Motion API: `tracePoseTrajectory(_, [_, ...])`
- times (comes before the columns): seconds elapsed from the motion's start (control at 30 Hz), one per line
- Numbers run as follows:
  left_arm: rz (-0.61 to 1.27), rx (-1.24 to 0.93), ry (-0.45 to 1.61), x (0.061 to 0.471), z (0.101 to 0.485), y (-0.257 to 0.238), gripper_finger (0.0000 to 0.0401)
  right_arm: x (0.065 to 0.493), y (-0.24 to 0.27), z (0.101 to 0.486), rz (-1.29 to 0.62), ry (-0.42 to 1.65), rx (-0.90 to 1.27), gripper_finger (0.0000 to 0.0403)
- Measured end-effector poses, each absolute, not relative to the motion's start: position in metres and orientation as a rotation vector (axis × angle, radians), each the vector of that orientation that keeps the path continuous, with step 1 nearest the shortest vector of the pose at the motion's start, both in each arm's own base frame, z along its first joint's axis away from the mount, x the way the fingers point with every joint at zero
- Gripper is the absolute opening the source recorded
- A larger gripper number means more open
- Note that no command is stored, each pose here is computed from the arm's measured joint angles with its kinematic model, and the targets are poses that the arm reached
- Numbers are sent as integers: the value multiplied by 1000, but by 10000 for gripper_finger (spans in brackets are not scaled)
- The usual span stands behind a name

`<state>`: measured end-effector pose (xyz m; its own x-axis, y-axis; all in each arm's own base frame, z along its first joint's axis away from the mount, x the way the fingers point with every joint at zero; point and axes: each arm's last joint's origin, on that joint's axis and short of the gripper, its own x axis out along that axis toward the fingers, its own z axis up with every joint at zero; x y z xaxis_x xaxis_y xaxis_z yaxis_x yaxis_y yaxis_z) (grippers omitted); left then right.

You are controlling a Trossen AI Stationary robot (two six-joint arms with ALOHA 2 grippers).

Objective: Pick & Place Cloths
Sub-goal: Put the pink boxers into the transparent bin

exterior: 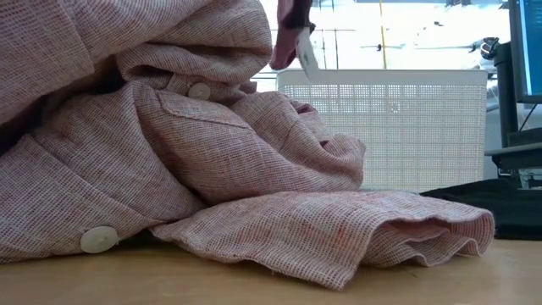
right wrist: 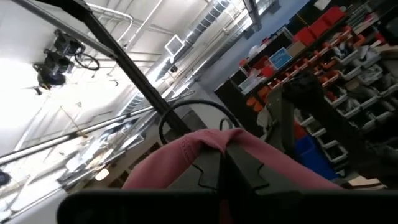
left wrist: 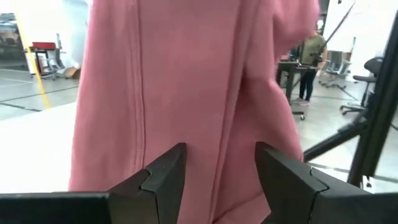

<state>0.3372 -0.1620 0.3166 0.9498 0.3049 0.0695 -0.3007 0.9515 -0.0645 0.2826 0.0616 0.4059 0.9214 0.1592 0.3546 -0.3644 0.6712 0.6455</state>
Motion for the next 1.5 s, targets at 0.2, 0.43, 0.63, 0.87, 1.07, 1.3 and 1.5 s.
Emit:
tracePoseTrajectory(0.2, [358, -73, -77, 338, 316, -159, 198, 283, 65, 403, 266, -266, 764, 0])
tracePoseTrajectory(0.43, [505, -81, -70, 337, 315, -153, 198, 290, 70, 398, 281, -272, 780, 0])
tracePoseTrajectory(0.63, [587, -82, -62, 335, 314, -152, 197, 292, 70, 398, 289, -276, 794, 0])
tracePoseTrajectory(0.87, [589, -82, -61, 336, 314, -151, 137, 291, 74, 398, 303, -270, 796, 0])
tracePoseTrajectory(1.07, [576, -37, -49, 333, 315, -155, 13, 288, 84, 397, 333, -250, 796, 0])
tracePoseTrajectory(1.3, [751, 28, -42, 305, 348, -155, 3, 285, 100, 393, 426, -174, 749, 4])
tracePoseTrajectory(1.5, [882, 93, 3, 278, 404, -154, 2, 286, 104, 382, 396, -58, 693, 2])
